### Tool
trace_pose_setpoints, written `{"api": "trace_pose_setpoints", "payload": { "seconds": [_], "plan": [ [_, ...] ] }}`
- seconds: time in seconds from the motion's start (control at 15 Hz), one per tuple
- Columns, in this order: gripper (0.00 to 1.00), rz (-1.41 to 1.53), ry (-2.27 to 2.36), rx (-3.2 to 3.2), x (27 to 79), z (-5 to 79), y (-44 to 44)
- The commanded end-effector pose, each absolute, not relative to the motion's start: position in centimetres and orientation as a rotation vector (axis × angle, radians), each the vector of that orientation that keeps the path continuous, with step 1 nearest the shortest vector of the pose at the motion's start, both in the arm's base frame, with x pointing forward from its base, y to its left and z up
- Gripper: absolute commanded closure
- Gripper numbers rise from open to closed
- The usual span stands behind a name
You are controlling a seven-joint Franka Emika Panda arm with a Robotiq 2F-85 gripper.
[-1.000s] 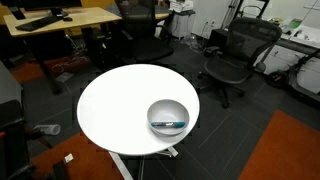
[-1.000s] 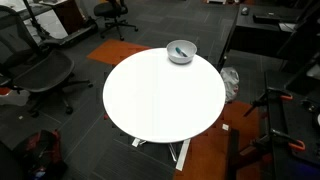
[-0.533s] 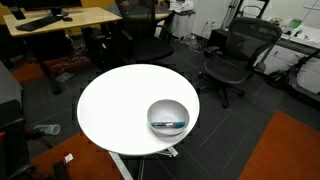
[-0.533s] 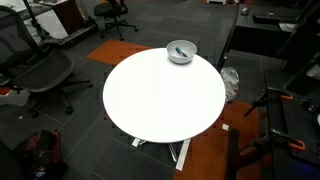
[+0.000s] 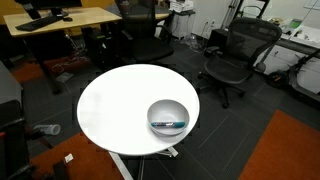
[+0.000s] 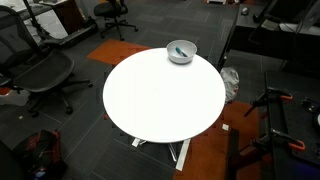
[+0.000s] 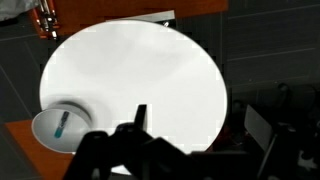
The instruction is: Put the marker on the table
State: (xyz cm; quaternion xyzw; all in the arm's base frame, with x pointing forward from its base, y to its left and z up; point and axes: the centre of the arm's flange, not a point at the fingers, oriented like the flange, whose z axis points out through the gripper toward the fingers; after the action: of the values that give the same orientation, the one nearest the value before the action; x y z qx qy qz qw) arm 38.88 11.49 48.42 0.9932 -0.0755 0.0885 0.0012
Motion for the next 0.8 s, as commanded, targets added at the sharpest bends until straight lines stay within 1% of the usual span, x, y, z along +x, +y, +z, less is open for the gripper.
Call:
{"api": "trace_pose_setpoints", "payload": {
  "seconds": [0.0, 0.4, 0.73],
  "plan": [
    [0.0, 0.31, -0.336, 3.045, 41.8, 49.6, 5.9],
    [0.0, 0.338, -0.559, 2.96, 46.5, 49.5, -4.8],
    [0.0, 0.359, -0.709, 2.913, 50.3, 47.5, -11.3]
  ]
}}
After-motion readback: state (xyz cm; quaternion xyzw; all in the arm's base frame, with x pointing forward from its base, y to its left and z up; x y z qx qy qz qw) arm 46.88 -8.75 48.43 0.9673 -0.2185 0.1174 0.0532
